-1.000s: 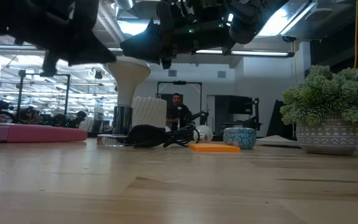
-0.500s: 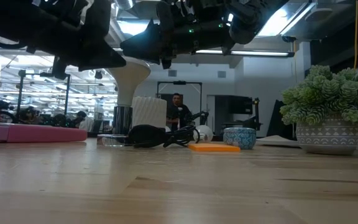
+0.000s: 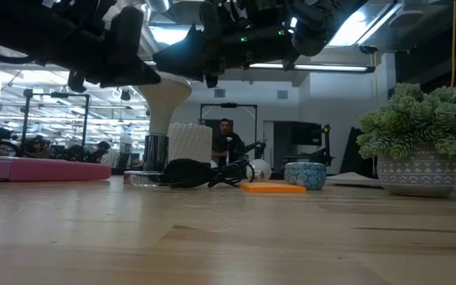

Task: Screw lightbulb
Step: Insert the lightbulb into the silver lamp

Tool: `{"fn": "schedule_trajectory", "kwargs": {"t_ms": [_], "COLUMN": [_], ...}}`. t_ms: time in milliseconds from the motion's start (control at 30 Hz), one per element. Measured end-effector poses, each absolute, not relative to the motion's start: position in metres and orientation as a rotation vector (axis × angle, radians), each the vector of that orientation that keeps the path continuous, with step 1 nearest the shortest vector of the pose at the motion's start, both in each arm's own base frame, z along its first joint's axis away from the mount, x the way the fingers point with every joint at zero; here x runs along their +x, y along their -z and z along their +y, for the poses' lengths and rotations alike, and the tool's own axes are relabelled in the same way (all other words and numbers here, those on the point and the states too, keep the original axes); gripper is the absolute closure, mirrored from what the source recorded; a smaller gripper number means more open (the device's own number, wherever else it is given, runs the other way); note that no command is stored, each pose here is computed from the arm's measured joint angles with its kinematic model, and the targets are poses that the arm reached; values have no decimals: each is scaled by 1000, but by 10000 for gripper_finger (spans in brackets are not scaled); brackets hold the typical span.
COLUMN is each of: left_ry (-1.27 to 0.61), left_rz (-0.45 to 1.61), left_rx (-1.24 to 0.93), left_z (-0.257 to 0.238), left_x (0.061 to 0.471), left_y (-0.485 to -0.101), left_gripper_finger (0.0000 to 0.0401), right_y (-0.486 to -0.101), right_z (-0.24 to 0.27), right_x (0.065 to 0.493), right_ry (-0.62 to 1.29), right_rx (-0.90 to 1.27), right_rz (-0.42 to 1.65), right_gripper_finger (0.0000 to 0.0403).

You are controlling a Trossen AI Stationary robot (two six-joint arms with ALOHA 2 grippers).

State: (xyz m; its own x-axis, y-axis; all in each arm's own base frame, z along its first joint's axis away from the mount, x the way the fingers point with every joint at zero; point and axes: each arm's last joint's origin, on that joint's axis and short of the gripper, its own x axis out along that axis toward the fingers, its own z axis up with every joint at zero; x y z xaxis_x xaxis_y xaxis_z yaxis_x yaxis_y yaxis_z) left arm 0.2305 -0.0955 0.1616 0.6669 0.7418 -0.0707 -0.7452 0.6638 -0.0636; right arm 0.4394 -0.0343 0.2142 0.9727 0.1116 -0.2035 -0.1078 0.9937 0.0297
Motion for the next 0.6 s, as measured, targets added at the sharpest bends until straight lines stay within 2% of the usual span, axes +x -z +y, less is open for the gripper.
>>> {"fn": "schedule_trajectory", "kwargs": {"t_ms": [467,600], "left_ry": [-1060,-1066], "left_rz": [-8,-5], "left_rx": [-17,-8], "left_z": [-92,-92], "left_x": [225,225], "left_y": [-164,-164], "left_gripper_finger": [401,401], "right_y": [-214,-214], "right_z": [-35,-35], "right_x": [439,439], "right_ry": [-110,-110], "right_rx": [19,19], "right_rz": [209,211], "right_gripper_finger": [260,260]}}
